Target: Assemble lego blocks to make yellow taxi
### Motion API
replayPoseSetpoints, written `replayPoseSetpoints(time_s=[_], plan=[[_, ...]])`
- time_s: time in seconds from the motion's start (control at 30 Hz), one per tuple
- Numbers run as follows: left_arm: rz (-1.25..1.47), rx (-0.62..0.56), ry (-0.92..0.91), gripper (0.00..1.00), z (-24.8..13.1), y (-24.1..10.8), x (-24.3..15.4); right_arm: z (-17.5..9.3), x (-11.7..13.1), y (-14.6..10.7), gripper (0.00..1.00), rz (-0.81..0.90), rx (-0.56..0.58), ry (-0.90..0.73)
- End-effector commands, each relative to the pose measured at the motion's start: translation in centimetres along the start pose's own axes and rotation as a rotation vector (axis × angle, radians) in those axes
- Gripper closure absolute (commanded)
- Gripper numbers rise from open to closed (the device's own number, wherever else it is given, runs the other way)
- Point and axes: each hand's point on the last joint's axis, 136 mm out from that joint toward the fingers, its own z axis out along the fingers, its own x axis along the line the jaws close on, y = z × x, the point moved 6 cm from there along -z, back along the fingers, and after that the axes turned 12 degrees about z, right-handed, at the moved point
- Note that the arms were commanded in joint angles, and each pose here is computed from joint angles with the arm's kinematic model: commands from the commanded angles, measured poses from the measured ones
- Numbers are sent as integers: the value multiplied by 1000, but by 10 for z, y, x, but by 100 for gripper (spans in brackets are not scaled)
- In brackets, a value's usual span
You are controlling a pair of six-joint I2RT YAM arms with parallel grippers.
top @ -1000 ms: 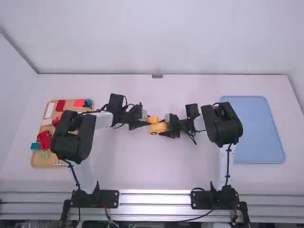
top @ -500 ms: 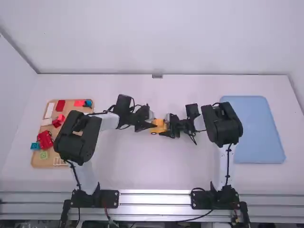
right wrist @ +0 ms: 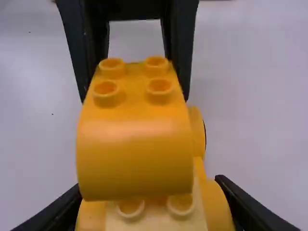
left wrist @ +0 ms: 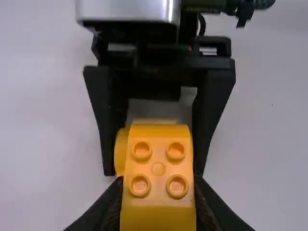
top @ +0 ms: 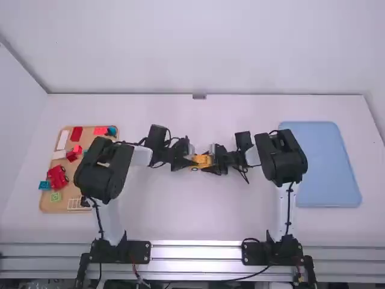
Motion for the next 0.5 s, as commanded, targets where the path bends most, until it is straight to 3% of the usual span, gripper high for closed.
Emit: replayPoseSetpoints(time_s=[0.0,0.47], plan=[[-16,-7,-12,98,2,-2,0,2,4,-5,49,24,2,12],[34,-12,11,98,3,-1,2,2,4,-5,49,24,2,13]])
